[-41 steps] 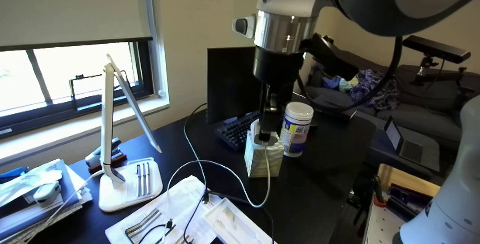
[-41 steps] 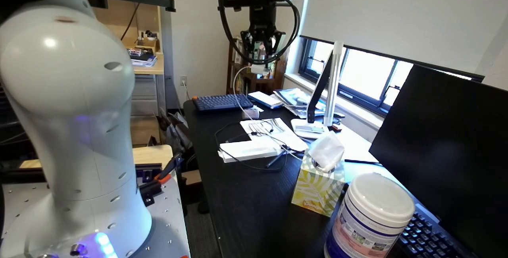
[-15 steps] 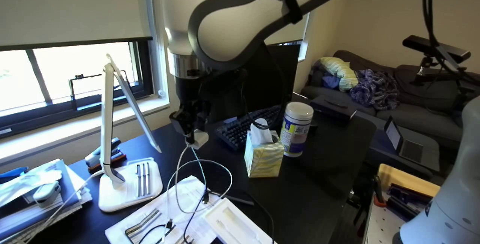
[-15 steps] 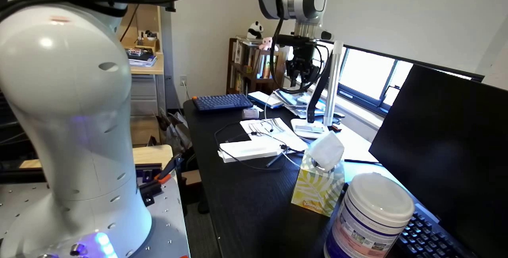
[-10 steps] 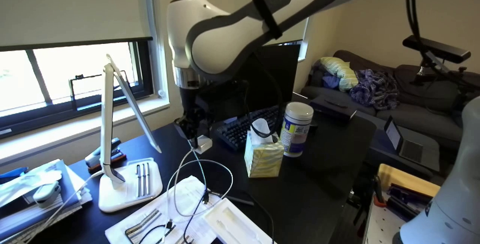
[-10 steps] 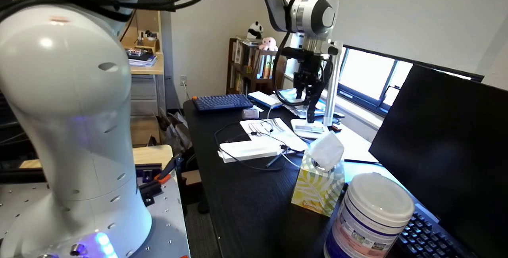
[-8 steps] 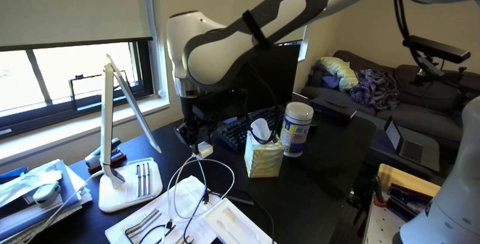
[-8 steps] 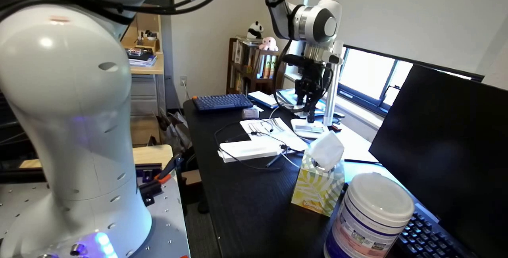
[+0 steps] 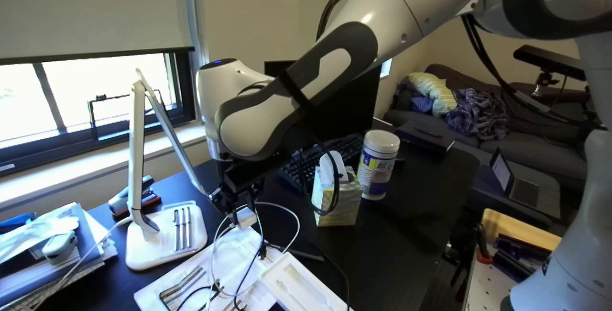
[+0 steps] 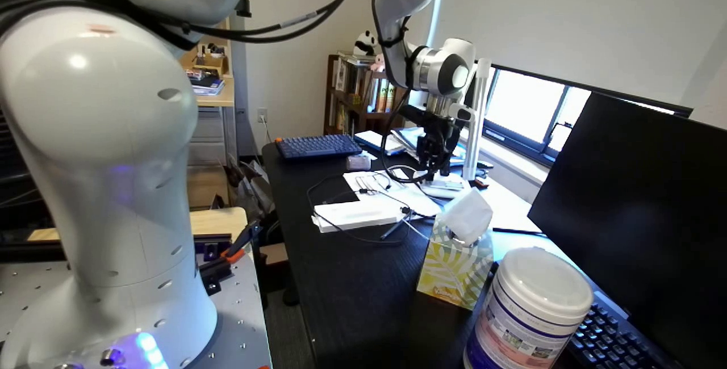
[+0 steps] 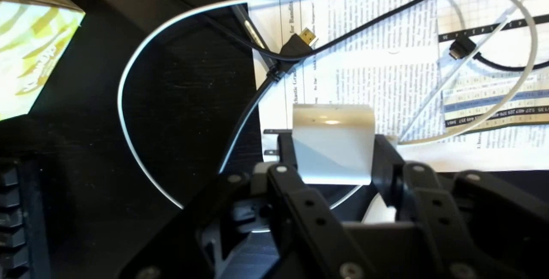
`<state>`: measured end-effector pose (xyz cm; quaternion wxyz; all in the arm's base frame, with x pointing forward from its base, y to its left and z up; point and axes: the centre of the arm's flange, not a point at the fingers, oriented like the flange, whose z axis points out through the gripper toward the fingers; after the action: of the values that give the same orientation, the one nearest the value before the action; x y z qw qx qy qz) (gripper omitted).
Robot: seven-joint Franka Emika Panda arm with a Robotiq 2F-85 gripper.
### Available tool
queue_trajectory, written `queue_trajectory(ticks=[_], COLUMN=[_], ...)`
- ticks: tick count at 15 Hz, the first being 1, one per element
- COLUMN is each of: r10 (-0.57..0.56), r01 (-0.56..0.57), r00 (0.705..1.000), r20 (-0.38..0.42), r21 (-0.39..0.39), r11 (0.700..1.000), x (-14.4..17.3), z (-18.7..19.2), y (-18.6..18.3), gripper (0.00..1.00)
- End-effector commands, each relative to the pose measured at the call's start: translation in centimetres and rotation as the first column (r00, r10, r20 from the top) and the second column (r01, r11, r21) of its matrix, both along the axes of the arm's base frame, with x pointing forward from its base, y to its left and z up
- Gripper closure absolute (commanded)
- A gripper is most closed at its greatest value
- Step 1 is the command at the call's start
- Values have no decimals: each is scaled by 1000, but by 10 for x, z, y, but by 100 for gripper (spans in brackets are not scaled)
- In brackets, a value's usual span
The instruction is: Take the charger and move it to the left of the table
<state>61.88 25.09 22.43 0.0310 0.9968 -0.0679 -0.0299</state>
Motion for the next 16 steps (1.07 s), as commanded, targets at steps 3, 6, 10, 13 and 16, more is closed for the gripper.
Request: queue_trajectory(ticks=[3, 6, 10, 13, 16], r10=[13, 16, 16, 45, 92], r01=[-12, -19, -22, -51, -100], r00=[994, 993, 993, 992, 987], r20=[104, 121, 118, 120, 129], r21=[-8, 30, 50, 45, 57], r11=[1000, 999, 999, 998, 993], x=[17, 20, 21, 22, -47], z=[-5, -6, -7, -7, 63], y=[7, 9, 11, 10, 22], gripper=[23, 5, 0, 0, 0])
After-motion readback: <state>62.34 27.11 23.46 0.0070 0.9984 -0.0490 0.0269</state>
